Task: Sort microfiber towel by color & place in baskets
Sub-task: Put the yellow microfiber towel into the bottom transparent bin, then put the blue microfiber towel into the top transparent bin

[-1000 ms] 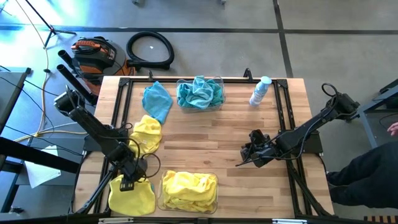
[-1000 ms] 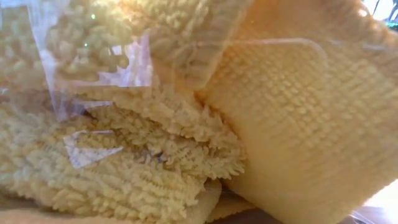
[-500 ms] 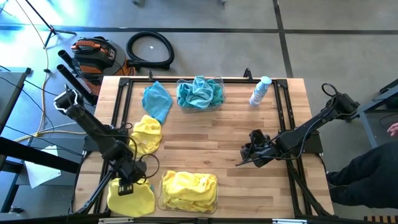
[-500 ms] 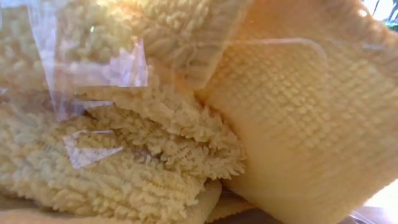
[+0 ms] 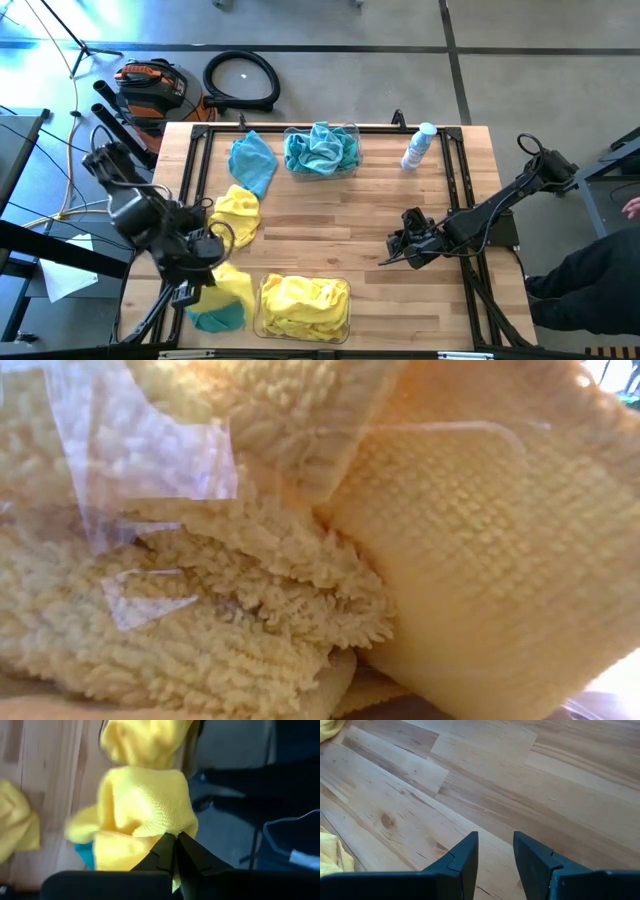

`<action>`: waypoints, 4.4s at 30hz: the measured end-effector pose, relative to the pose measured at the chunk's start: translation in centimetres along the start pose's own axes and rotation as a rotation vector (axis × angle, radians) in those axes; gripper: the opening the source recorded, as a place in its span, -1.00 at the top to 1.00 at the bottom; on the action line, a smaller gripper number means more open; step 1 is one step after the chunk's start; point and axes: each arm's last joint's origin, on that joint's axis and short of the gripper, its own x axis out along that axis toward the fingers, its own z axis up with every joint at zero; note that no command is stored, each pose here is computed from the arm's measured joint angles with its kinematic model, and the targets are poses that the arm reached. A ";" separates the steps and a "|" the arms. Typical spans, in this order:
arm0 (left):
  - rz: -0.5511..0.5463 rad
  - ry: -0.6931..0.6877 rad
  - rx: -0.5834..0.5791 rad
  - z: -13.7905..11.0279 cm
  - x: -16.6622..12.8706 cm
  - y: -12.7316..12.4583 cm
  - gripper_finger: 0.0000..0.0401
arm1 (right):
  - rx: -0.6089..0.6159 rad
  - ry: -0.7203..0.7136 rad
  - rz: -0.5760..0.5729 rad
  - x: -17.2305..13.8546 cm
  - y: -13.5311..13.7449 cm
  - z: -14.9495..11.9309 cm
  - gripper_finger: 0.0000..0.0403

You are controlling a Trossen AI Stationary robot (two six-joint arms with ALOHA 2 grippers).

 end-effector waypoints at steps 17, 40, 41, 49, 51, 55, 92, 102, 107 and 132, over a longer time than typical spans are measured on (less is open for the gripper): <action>-0.121 -0.321 -0.031 3.6 -4.1 -5.1 1.00 | -0.062 0.003 -0.097 0.0 -1.0 0.0 0.42; 0.138 -0.390 -0.568 12.1 12.2 -8.8 1.00 | -0.322 0.147 -0.122 -0.1 -1.5 -0.3 0.42; 0.141 -0.375 -0.612 12.1 12.9 -8.8 1.00 | -0.336 0.153 -0.121 -0.1 -1.5 -0.4 0.42; 0.277 -0.323 -1.025 10.2 18.4 -8.6 1.00 | -0.348 0.156 -0.121 -0.1 -1.5 -0.4 0.42; 0.290 -0.332 -1.121 10.1 19.9 -8.6 1.00 | -0.348 0.157 -0.122 -0.1 -1.5 -0.4 0.42; 0.337 -0.327 -1.229 10.5 22.3 -7.8 1.00 | -0.349 0.157 -0.122 -0.1 -1.5 -0.4 0.42; 0.252 -0.238 -1.145 13.5 22.3 -6.4 0.38 | -0.345 0.156 -0.116 -0.1 -1.5 -0.4 0.42; 0.225 -0.305 -1.132 12.7 16.3 -6.9 0.38 | -0.346 0.152 -0.117 -0.1 -1.5 -0.4 0.42; 0.287 -0.394 -1.061 12.3 14.8 -6.5 0.38 | -0.346 0.152 -0.117 -0.1 -1.5 -0.4 0.42; 0.674 -0.507 -0.603 8.5 4.5 4.7 0.38 | -0.224 0.033 -0.003 0.0 -0.1 -0.1 0.42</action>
